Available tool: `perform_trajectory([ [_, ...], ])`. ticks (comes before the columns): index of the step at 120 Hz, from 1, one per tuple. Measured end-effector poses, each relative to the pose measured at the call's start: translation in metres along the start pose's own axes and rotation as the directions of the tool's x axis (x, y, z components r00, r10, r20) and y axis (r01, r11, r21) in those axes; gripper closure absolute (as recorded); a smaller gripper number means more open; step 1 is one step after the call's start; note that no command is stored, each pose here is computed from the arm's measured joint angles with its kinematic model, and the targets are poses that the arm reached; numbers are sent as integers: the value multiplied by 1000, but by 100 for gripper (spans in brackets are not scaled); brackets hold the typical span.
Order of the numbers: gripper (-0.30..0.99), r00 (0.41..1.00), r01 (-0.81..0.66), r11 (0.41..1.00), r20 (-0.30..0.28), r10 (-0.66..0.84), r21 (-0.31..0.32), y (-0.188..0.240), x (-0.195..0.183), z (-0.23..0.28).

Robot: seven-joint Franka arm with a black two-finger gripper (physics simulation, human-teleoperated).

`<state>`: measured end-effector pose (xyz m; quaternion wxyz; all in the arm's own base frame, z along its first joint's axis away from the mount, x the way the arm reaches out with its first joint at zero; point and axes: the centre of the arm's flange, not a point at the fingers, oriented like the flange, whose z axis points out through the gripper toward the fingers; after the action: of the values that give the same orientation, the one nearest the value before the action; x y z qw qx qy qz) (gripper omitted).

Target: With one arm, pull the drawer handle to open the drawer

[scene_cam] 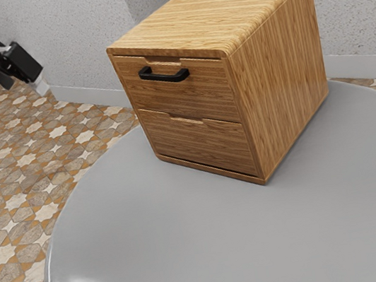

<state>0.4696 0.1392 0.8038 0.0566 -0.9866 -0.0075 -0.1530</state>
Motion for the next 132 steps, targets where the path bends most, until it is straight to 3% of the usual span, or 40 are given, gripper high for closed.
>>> perform_trajectory([
  [25,0,999,1,1000,41,-1,-10,-5,-6,5],
  [36,0,997,-40,999,58,42,-26,15,-3,7],
  [48,0,985,-109,990,122,118,-85,50,-6,11],
  [65,0,923,-303,934,186,337,-187,126,-14,15],
  [78,0,863,-384,899,264,431,-210,150,-21,37],
  [90,0,823,-441,873,293,486,-211,159,-27,41],
  [109,0,802,-511,831,224,553,-222,133,-90,38],
  [124,0,773,-606,785,135,620,-133,131,-125,43],
  [132,0,771,-620,775,87,631,-122,110,-131,49],
])
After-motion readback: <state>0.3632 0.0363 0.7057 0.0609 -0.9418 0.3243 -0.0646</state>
